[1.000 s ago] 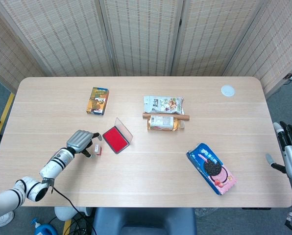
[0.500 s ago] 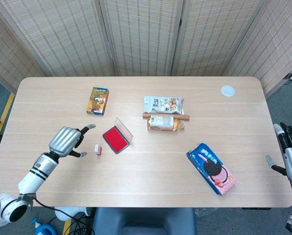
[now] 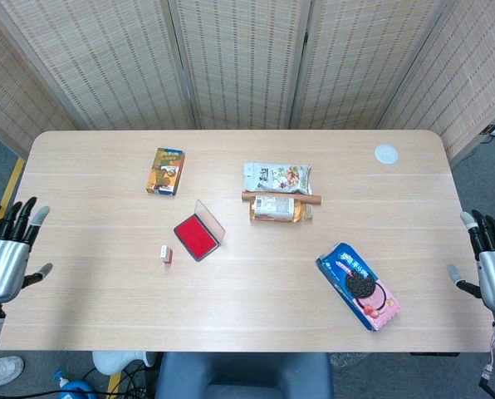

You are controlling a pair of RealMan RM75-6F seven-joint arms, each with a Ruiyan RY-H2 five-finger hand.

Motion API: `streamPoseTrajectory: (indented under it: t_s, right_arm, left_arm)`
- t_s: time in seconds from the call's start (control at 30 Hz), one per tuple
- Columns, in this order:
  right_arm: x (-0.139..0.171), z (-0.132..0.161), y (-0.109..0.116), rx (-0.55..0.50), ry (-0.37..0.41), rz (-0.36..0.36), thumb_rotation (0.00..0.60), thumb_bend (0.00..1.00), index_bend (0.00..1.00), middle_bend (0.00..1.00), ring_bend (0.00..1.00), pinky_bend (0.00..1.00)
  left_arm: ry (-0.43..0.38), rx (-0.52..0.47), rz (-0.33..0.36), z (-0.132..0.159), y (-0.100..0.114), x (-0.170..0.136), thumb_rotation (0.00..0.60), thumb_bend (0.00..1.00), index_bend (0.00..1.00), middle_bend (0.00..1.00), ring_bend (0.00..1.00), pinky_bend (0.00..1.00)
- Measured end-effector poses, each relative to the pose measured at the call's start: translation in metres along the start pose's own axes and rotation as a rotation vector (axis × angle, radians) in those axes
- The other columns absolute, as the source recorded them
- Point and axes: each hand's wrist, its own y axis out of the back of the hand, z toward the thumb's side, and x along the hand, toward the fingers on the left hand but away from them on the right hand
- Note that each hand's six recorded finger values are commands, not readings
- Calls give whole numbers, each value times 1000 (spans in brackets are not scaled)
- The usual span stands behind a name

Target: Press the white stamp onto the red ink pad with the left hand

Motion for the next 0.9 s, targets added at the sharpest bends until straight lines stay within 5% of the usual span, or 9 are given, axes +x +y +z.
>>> streamPoseTrajectory:
  t_s: [0.1, 0.27, 0.43, 0.73, 0.9]
  right_arm:
    - [-2, 1, -2, 12, -3, -1, 600, 293, 0, 0, 0, 0]
    - [-2, 2, -4, 25, -19, -9, 600, 294, 0, 0, 0, 0]
    - [0, 7, -4, 46, -15, -27, 600, 293, 0, 0, 0, 0]
    - [11, 15, -9, 57, 17, -16, 600, 293, 0, 0, 0, 0]
    - [12, 13, -4, 58, 5, -43, 600, 294, 0, 0, 0, 0]
  left_arm:
    - [38, 43, 31, -12, -3, -10, 600, 70, 0, 0, 0, 207]
    - [78, -49, 43, -30, -18, -30, 600, 70, 0, 0, 0, 206]
    - [30, -103, 60, -33, -22, -49, 600, 70, 0, 0, 0, 206]
    - [80, -124, -114, -31, -44, -54, 600, 70, 0, 0, 0, 206]
    - [91, -111, -119, -32, -42, -51, 600, 70, 0, 0, 0, 206]
